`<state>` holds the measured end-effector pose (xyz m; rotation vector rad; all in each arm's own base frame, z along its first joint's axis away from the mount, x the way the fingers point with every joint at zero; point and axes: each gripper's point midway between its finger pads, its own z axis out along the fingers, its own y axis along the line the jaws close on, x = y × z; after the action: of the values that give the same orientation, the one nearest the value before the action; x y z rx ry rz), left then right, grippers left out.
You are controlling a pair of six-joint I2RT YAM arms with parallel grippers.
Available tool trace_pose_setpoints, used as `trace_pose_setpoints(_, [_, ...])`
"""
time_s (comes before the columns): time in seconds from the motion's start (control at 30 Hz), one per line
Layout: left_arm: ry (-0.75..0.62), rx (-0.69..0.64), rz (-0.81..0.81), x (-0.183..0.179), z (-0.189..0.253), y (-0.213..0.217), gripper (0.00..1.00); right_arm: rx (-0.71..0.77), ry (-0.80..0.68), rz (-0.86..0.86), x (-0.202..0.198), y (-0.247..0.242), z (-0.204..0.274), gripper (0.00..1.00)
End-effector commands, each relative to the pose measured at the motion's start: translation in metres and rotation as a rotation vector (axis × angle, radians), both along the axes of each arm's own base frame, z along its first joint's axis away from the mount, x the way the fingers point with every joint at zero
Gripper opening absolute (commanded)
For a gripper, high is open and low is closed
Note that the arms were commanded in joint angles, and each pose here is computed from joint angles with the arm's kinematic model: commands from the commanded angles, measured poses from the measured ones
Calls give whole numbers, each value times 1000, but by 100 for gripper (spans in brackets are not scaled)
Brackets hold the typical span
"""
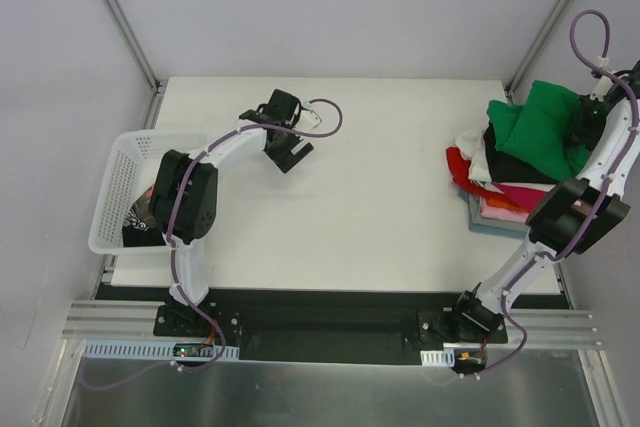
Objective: Fold and stack the t-shirts
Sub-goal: Put the neatly folded tshirt into the corner of the board with the right arm
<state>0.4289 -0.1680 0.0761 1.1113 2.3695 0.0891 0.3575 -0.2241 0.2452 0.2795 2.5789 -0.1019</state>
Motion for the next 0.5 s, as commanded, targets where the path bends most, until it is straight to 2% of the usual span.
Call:
trace_pose_setpoints(0.0, [-40,-23,-3,-3,20,-5,90,-95,-39,-25,21,-29,8,1])
trace_pose_setpoints(0.2, [-46,-20,-4,-5,22,-6,90,-166,-15,-53,28,-43,-3,0])
trace_pose_setpoints(0.3, [-46,-15,-5,-5,22,-6,90,-168,-50,-40,27,-37,2,18])
trace_pose_setpoints(0.33, [-42,-13,-6,-6,20,-7,90,-163,-63,-33,27,-34,4,29])
trace_pose_setpoints(0.4, [-40,-11,-7,-7,18,-7,90,-166,-86,-33,25,-30,9,42])
trace_pose_setpoints(0.43, [-41,-11,-5,-6,19,-7,90,-178,-109,-33,22,-27,19,54])
trace_pose_setpoints(0.47, [-39,-10,-5,-7,18,-7,90,-181,-126,-32,22,-25,24,58])
